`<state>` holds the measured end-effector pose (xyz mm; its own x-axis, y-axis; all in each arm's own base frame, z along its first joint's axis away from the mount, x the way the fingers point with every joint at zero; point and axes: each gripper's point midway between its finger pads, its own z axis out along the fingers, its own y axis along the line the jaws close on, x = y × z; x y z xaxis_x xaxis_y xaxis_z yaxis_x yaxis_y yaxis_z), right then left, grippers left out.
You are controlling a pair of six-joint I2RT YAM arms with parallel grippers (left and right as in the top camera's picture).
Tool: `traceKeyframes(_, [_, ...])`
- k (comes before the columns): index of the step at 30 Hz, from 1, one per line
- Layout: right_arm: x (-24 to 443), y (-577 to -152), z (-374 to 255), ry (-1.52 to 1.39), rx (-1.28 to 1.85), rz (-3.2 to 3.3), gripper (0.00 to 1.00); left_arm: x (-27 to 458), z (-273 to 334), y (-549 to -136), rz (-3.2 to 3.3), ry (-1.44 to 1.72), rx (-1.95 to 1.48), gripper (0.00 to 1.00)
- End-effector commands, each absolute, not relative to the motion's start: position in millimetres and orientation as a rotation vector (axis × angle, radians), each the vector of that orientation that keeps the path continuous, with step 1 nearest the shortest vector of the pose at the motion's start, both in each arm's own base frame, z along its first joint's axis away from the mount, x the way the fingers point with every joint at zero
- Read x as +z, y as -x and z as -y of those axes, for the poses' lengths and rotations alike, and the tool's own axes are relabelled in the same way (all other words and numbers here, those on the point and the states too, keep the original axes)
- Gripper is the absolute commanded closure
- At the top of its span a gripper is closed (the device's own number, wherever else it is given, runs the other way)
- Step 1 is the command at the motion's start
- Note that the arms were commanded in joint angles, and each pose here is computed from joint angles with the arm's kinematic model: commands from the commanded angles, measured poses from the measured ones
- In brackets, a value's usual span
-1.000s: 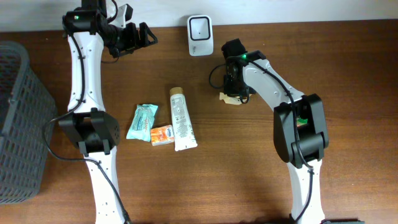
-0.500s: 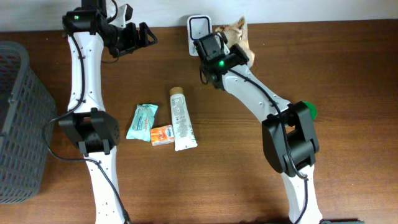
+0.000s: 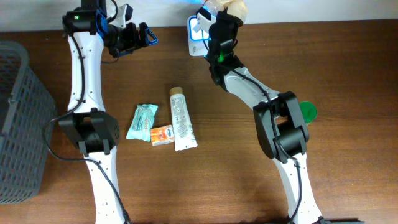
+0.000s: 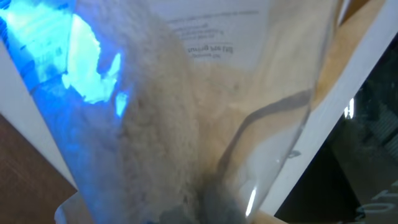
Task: Scan the item barcode
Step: 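Hold the rice bag barcode over the white scanner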
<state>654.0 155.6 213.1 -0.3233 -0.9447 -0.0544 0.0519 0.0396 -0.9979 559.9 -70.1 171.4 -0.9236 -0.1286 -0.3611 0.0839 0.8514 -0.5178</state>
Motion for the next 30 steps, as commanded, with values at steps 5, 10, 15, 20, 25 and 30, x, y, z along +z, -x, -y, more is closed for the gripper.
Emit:
traceKeyframes(5, [233,-658,-182,0.963,-1.35,-1.309,0.96,181,70,-560,-2.617,0.013,-0.755,0.01])
traceKeyframes(10, [225,-656,-203,1.005,-1.312,-1.278,0.96,181,70,-560,-2.617,0.013,-0.755,0.01])
traceKeyframes(15, [220,-660,-210,1.007,-1.227,-1.254,0.96,181,70,-560,-2.617,0.013,-0.755,0.01])
traceKeyframes(20, [205,-665,-210,0.994,-1.196,-1.243,0.96,181,70,-560,-2.617,0.013,-0.755,0.01])
traceKeyframes(25, [232,-661,-197,0.701,-1.035,-1.288,0.96,181,70,-560,-2.617,0.013,-0.755,0.01])
traceKeyframes(30, [298,-645,-181,0.555,-0.856,-1.41,0.96,181,70,-560,-2.617,0.013,-0.755,0.01])
